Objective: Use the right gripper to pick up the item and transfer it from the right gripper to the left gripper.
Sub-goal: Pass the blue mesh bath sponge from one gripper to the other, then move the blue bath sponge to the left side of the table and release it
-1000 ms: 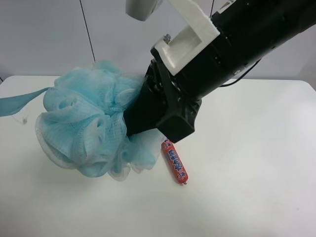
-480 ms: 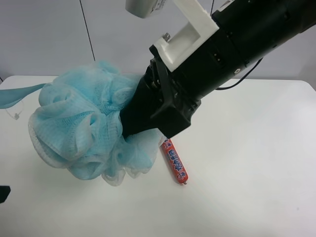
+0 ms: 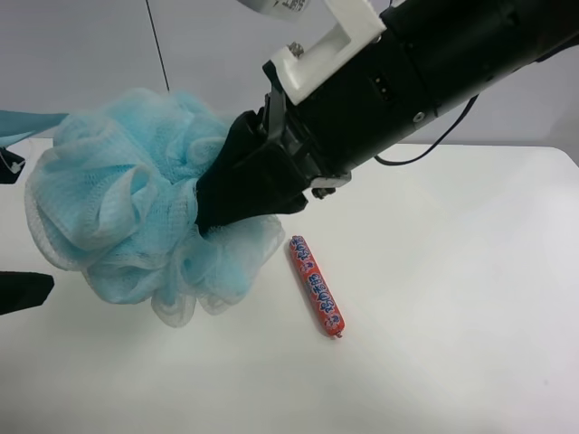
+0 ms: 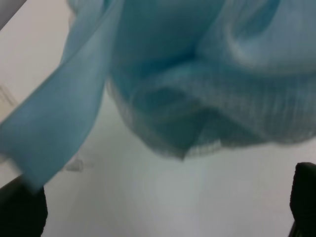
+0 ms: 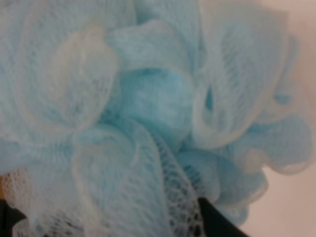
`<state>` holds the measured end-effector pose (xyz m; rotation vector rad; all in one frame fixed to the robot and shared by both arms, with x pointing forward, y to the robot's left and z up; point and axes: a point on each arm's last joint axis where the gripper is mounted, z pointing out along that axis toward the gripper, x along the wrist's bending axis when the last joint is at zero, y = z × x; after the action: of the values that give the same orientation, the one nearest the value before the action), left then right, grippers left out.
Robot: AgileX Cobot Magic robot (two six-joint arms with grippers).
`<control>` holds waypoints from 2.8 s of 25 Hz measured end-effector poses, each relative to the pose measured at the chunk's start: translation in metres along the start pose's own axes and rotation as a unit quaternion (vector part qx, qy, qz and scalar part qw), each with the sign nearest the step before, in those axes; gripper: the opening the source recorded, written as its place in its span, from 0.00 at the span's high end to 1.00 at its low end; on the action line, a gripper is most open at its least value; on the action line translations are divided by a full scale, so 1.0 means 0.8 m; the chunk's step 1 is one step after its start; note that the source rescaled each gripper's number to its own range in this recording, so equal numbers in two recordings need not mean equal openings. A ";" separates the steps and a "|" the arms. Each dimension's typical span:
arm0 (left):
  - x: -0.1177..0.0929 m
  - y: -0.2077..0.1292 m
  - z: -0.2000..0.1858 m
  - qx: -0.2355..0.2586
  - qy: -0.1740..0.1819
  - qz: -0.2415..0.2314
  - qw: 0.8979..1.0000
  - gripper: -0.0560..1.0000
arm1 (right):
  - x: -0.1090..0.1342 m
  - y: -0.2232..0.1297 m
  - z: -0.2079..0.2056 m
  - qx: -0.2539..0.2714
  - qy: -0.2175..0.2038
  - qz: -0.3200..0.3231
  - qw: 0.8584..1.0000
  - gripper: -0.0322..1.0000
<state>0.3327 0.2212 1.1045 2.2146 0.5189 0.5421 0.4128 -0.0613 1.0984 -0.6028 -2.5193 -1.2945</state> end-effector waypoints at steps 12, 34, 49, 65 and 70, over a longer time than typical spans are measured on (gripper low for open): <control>0.000 0.020 0.044 0.003 -0.036 0.047 0.998 0.00 | -0.021 0.004 0.024 -0.022 -0.006 0.057 0.998 0.97; -0.002 0.029 0.099 0.022 -0.045 0.079 0.996 0.68 | -0.031 0.004 0.036 -0.032 -0.007 0.081 0.996 0.97; -0.004 0.030 0.101 0.020 -0.053 0.070 0.996 0.82 | -0.031 0.004 0.036 -0.033 -0.011 0.079 0.996 0.02; -0.005 0.031 0.102 0.018 -0.058 0.065 0.996 0.88 | 0.015 -0.019 -0.037 0.066 -0.061 0.001 0.996 0.00; -0.005 0.031 0.102 0.018 -0.058 0.065 0.996 0.90 | 0.035 -0.037 -0.076 0.114 -0.099 -0.011 0.989 0.00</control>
<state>0.3774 0.1556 1.0732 2.3107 0.3279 0.4717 0.3757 -0.1196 1.1232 -0.6832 -2.7882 -0.9760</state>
